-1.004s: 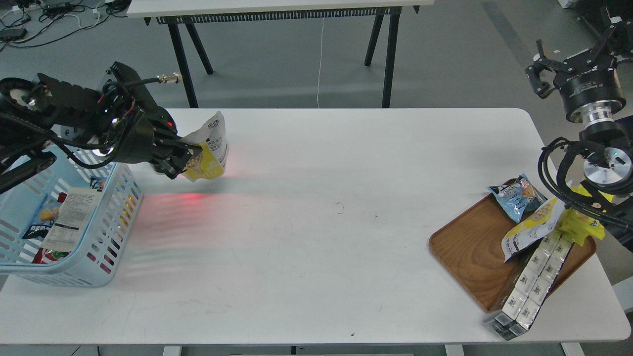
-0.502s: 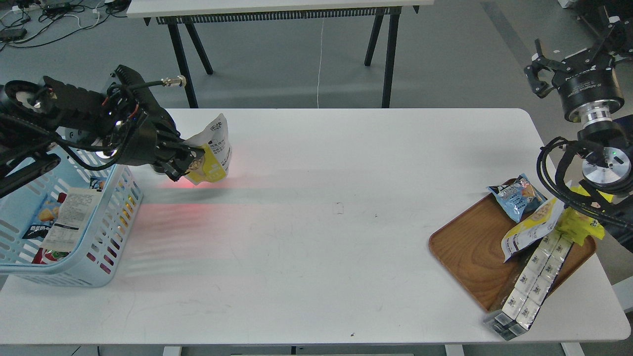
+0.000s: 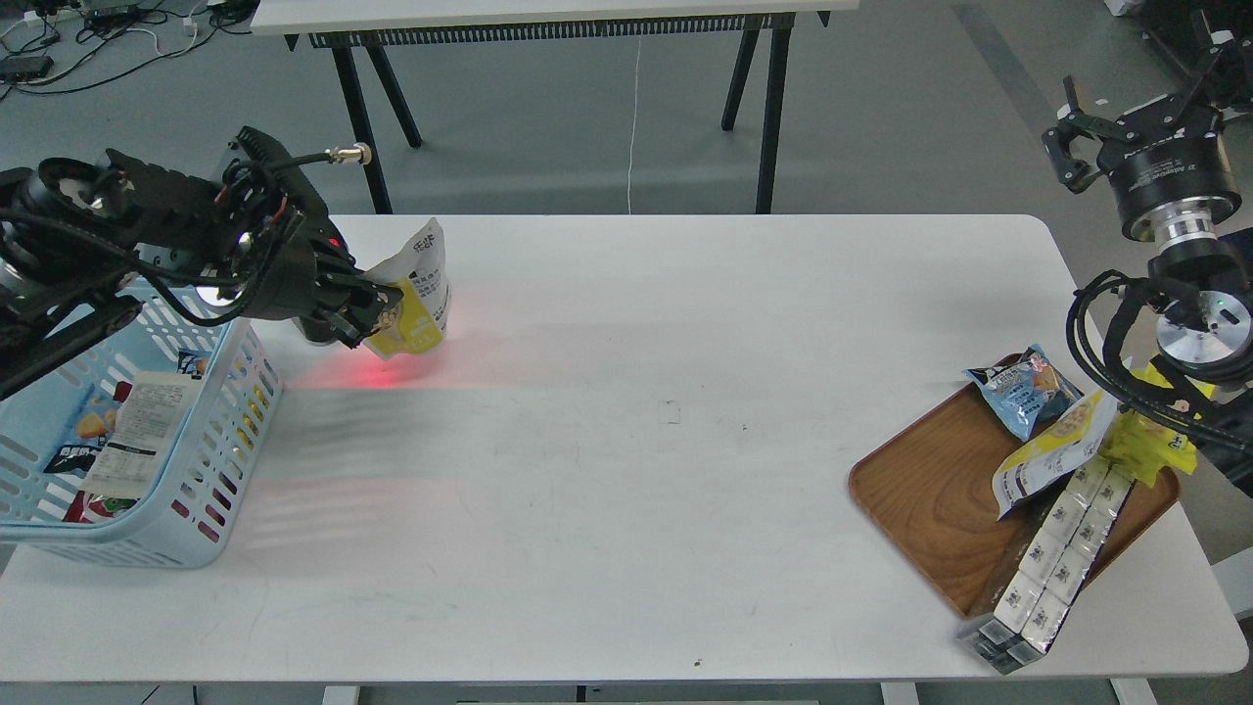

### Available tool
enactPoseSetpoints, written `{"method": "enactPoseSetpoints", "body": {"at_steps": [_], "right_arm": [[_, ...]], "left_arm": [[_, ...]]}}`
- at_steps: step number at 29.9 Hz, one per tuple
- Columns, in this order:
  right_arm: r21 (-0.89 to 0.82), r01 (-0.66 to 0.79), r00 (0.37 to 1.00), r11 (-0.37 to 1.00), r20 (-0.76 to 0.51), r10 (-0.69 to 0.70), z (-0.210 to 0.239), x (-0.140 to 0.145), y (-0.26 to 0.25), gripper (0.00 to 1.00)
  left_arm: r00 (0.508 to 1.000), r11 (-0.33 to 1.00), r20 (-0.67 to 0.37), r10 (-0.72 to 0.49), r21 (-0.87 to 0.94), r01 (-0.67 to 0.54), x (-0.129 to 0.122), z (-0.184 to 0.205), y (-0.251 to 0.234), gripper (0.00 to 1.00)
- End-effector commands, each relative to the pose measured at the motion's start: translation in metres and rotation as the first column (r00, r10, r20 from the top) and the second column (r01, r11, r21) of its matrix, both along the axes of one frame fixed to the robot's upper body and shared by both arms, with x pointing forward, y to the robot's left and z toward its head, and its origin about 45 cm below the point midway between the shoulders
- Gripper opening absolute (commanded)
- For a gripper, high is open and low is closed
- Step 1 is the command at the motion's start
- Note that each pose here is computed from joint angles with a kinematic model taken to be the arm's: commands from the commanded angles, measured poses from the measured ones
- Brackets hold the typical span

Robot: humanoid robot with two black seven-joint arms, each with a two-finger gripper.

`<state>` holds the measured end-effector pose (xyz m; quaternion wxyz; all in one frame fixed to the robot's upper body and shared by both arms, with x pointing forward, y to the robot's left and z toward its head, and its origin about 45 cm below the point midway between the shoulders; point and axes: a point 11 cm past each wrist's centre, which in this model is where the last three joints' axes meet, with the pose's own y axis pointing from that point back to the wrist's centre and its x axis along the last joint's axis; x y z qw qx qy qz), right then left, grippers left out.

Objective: Scan snack and place in basket
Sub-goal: 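Lift the bag over the blue basket and lower it inside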

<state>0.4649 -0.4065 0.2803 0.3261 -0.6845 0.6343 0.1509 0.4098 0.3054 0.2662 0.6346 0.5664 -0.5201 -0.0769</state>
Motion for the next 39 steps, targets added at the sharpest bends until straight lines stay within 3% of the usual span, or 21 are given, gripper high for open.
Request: {"method": "enactPoseSetpoints", "body": {"at_steps": [1, 12, 20, 26, 31, 39], "right_arm": [[-0.001, 0.001, 1.000, 1.000, 0.000, -0.001, 0.000, 0.000, 0.000, 0.99], [0.004, -0.005, 1.000, 1.000, 0.000, 0.005, -0.001, 0.000, 0.003, 0.99], [0.004, -0.008, 1.000, 1.000, 0.003, 0.008, 0.000, 0.001, 0.004, 0.99], [0.005, -0.008, 1.000, 1.000, 0.001, 0.008, -0.001, 0.001, 0.004, 0.99], [0.005, -0.009, 1.000, 1.000, 0.004, 0.009, 0.000, 0.001, 0.004, 0.99], [0.010, -0.007, 1.000, 1.000, 0.006, 0.007, 0.000, 0.001, 0.004, 0.99]], "left_arm": [[1.000, 1.000, 0.004, -0.005, -0.002, 0.005, 0.001, 0.002, -0.002, 0.00], [0.998, 0.999, 0.043, -0.051, 0.008, 0.051, -0.021, 0.029, 0.006, 0.01], [0.978, 0.999, 0.207, -0.033, -0.007, 0.035, -0.039, 0.103, 0.031, 0.01], [0.955, 0.994, 0.286, 0.081, -0.088, -0.059, -0.046, 0.151, 0.062, 0.01], [0.939, 0.982, 0.289, 0.187, -0.034, -0.186, -0.063, 0.158, 0.112, 0.01], [0.942, 0.956, 0.195, 0.275, 0.053, -0.290, -0.089, 0.130, 0.153, 0.01]]}}
